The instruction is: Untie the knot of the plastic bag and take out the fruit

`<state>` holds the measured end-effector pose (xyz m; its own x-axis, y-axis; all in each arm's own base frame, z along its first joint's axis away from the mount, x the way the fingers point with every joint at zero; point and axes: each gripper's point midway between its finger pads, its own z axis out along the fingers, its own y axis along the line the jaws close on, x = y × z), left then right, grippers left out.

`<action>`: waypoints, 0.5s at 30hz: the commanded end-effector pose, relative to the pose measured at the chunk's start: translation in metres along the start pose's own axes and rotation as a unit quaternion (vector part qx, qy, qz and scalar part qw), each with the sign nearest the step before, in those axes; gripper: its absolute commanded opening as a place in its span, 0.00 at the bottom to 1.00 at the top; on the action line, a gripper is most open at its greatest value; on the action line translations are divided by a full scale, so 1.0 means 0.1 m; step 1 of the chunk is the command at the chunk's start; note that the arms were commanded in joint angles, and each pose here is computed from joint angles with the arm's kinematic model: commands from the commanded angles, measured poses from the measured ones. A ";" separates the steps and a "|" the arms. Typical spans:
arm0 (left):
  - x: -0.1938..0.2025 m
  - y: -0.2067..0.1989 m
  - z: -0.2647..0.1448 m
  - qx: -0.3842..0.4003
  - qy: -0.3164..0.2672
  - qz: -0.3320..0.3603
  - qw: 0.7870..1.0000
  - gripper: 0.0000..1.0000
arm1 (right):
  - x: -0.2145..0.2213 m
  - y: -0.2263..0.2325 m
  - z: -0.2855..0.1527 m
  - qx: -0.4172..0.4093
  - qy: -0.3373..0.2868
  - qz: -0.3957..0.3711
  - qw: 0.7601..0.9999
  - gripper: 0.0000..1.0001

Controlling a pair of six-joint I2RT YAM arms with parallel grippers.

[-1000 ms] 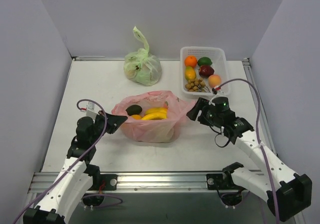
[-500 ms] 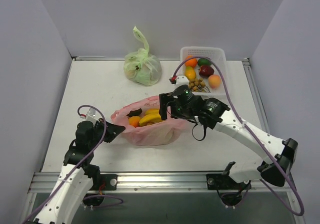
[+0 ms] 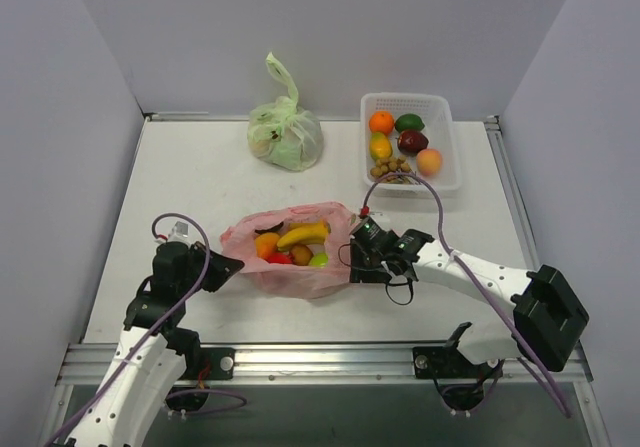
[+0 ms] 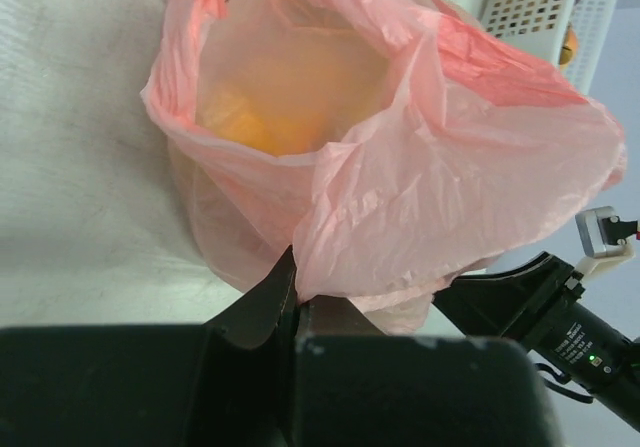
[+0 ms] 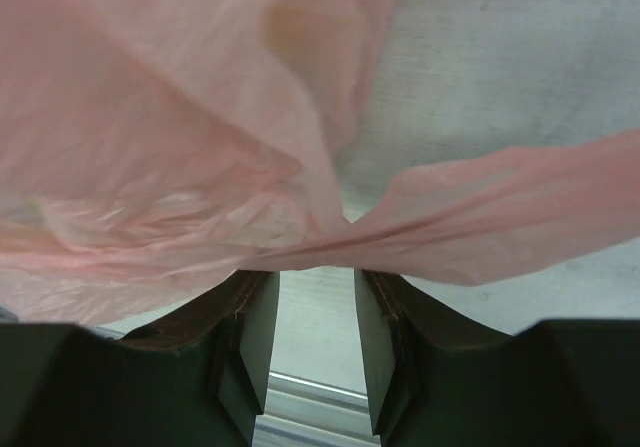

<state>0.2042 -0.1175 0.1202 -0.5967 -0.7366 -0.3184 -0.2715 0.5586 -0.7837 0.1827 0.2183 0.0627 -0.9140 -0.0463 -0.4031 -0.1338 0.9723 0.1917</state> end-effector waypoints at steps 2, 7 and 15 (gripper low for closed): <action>-0.12 0.00 -0.06 -0.029 -0.022 0.003 0.999 0.00 | -0.04 0.06 0.08 -0.077 -0.004 0.113 0.991 0.35; -0.17 0.06 -0.03 -0.060 -0.026 0.001 0.998 0.00 | -0.19 0.09 0.24 -0.148 -0.043 0.140 0.978 0.33; -0.28 -0.03 0.08 -0.069 -0.023 0.021 0.997 0.00 | -0.45 0.19 0.23 -0.163 -0.076 0.107 0.978 0.28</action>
<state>0.2089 -0.1025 0.0979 -0.6019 -0.7394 -0.3017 -0.4223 0.6153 -0.6656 0.2072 0.2284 0.0323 -0.9104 0.2192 -0.3508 0.0048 0.8536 0.5209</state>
